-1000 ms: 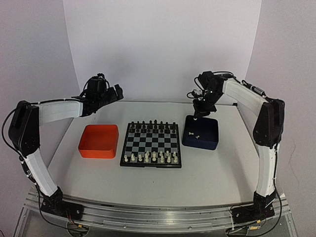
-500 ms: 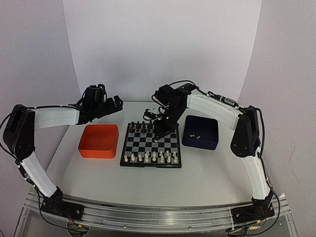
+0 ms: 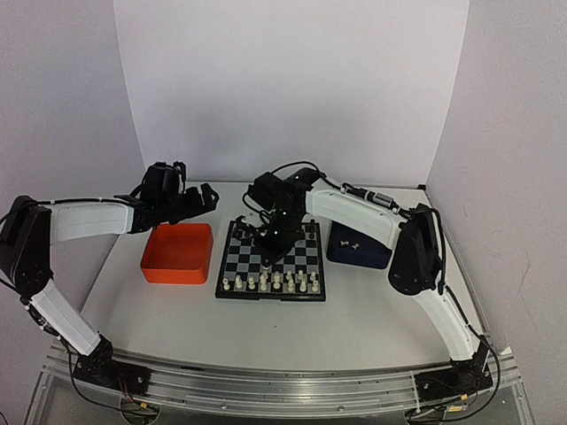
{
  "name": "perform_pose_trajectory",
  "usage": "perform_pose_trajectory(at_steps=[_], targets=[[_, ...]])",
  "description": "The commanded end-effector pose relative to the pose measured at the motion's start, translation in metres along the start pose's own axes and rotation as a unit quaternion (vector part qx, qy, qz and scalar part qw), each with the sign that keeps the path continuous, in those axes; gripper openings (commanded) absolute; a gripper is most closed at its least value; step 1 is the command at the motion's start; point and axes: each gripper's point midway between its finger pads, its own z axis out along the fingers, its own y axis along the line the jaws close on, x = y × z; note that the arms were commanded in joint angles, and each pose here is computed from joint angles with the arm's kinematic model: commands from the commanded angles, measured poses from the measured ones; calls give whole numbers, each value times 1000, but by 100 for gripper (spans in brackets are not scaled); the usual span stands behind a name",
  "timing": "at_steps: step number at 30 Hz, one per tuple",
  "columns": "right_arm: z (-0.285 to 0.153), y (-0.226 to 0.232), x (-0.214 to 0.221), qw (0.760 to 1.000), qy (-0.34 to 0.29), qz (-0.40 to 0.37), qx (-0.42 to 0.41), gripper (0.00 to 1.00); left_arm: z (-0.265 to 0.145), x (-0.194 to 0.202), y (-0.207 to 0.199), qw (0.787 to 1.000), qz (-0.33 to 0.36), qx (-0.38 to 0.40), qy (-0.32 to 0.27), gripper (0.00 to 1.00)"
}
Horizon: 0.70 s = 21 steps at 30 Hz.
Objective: Set up the chess pieces on the board
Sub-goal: Place the chess piece on the chessboard.
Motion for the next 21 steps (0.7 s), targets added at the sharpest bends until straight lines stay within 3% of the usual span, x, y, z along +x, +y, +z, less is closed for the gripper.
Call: perform_pose_trajectory(at_steps=[1,21], targets=[[-13,-2,-17,999,-32,-15,14,1,-19,-15,-12,999,-5,29,-21,100],[38,9,-30,997,-38,-62,-9,2,-42,-15,3,999,-9,5,-47,100]])
